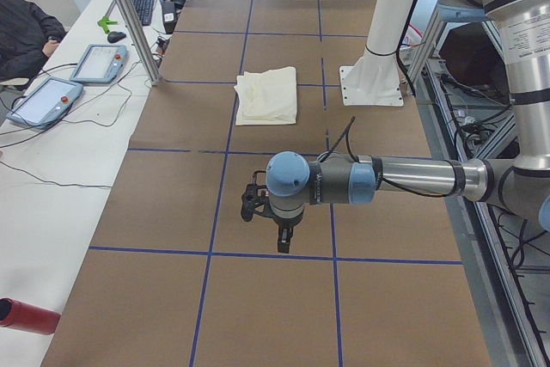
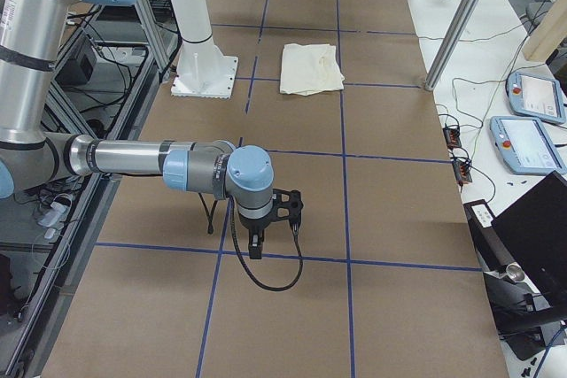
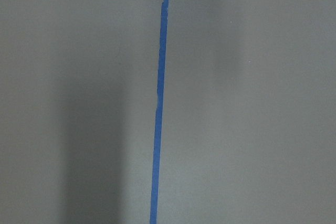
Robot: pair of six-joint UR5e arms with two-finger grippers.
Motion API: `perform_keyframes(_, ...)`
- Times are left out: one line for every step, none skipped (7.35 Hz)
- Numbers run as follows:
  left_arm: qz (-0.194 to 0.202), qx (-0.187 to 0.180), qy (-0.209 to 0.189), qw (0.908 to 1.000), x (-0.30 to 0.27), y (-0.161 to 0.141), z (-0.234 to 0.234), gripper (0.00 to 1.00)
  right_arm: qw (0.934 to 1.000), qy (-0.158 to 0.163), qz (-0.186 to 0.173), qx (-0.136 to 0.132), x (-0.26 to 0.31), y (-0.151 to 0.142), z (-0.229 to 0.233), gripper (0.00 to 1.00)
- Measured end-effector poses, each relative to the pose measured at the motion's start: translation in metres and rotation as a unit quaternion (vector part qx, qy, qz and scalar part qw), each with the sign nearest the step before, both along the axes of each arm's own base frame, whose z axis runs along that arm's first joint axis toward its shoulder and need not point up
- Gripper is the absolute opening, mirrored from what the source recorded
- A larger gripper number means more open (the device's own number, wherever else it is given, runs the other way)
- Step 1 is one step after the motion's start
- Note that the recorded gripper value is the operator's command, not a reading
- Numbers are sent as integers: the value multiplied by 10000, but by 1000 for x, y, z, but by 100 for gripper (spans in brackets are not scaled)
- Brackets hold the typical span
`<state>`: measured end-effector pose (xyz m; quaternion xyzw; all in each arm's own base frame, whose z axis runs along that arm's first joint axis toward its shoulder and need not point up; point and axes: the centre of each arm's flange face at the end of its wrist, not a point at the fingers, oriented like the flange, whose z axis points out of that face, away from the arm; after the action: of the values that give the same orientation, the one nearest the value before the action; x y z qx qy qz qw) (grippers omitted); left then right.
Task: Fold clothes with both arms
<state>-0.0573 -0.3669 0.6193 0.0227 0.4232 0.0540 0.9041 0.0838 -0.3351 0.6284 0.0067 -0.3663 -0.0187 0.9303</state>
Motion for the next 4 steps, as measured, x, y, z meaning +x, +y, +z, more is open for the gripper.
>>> perform_keyframes(0, -2, -7, 10000, 0, 0, 0, 100, 10000, 0, 1, -6, 0, 1, 1, 100)
perform_keyframes(-2, -4, -22, 10000, 0, 0, 0, 100, 10000, -2, 4, -14, 0, 2, 1, 100)
perform_keyframes(-3, -7, -39, 10000, -1, 0, 1, 100, 10000, -6, 7, -30, 0, 4, 2, 100)
perform_keyframes(-4, -8, -49, 10000, -1, 0, 1, 100, 10000, -6, 10, -55, 0, 6, 4, 100)
